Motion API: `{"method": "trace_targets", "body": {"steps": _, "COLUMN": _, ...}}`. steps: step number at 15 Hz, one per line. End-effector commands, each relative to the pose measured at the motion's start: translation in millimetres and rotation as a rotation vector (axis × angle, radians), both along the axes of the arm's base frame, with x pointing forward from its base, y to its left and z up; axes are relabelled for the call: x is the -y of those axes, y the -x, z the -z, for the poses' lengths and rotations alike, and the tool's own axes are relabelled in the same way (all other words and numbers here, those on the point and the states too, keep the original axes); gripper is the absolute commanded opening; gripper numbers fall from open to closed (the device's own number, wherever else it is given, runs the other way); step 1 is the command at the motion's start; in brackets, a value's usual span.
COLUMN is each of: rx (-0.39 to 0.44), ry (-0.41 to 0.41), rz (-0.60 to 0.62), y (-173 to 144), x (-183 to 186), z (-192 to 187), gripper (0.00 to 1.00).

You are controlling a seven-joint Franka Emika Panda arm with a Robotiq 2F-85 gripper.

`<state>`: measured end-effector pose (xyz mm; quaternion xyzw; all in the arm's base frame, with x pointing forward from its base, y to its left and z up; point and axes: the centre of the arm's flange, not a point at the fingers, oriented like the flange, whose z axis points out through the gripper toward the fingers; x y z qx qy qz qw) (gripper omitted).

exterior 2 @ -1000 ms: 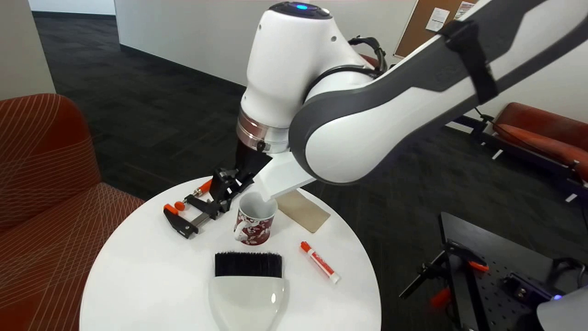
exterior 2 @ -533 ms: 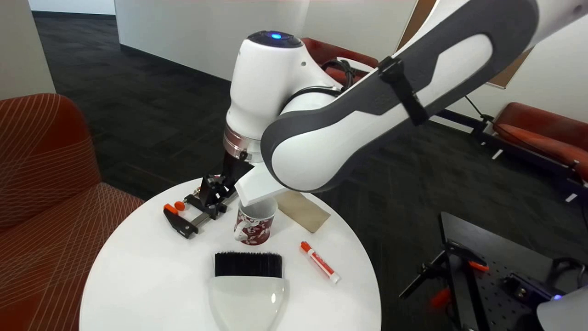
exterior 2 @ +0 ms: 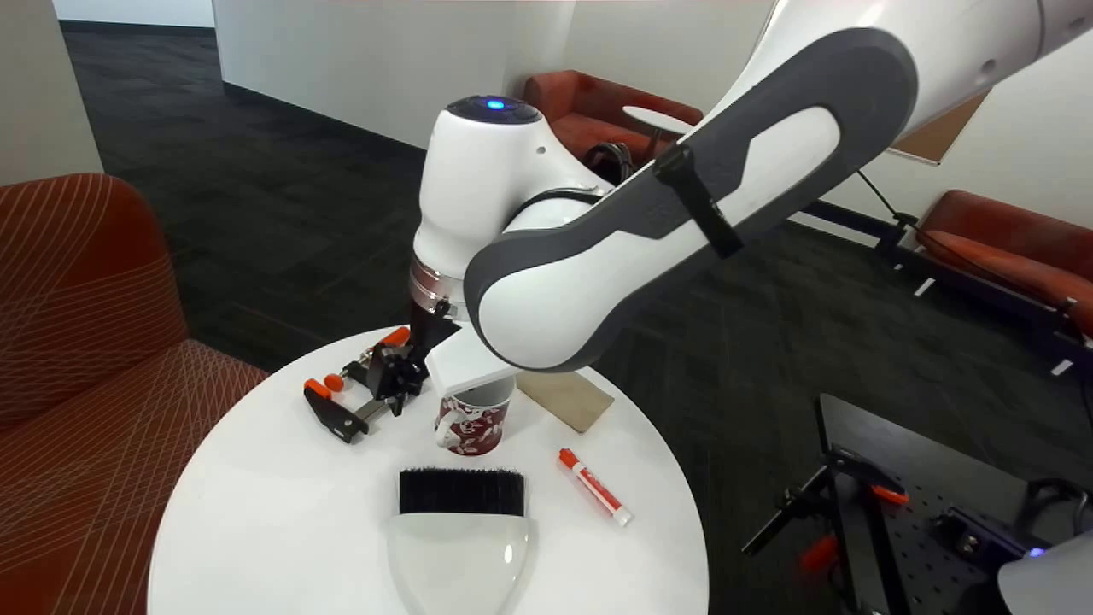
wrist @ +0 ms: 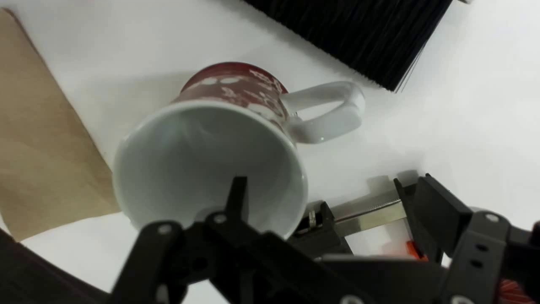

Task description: Place the red marker inside the maroon mug, take the marker out of the mug then move the mug to the left

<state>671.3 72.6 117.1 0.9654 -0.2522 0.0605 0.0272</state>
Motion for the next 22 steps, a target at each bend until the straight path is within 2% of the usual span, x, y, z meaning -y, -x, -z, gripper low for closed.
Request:
{"method": "trace_targets", "body": {"steps": 1, "rx": -0.031, "ry": -0.018, "rz": 0.019, "y": -11, "x": 2, "z": 4, "gripper": 0.75}}
{"method": "trace_targets", "body": {"steps": 2, "rx": -0.032, "ry": -0.015, "rz": 0.019, "y": -11, "x": 2, "z": 5, "gripper": 0.74}}
{"method": "trace_targets", "body": {"steps": 9, "rx": -0.034, "ry": -0.016, "rz": 0.027, "y": -11, "x": 8, "z": 7, "gripper": 0.19}}
{"method": "trace_targets", "body": {"steps": 12, "rx": -0.033, "ry": -0.017, "rz": 0.028, "y": -11, "x": 10, "z": 6, "gripper": 0.0}}
{"method": "trace_targets", "body": {"steps": 17, "rx": -0.029, "ry": -0.008, "rz": 0.012, "y": -5, "x": 8, "z": -1, "gripper": 0.02}}
{"method": "trace_targets", "body": {"steps": 22, "rx": -0.019, "ry": 0.008, "rz": -0.011, "y": 15, "x": 5, "z": -22, "gripper": 0.02}}
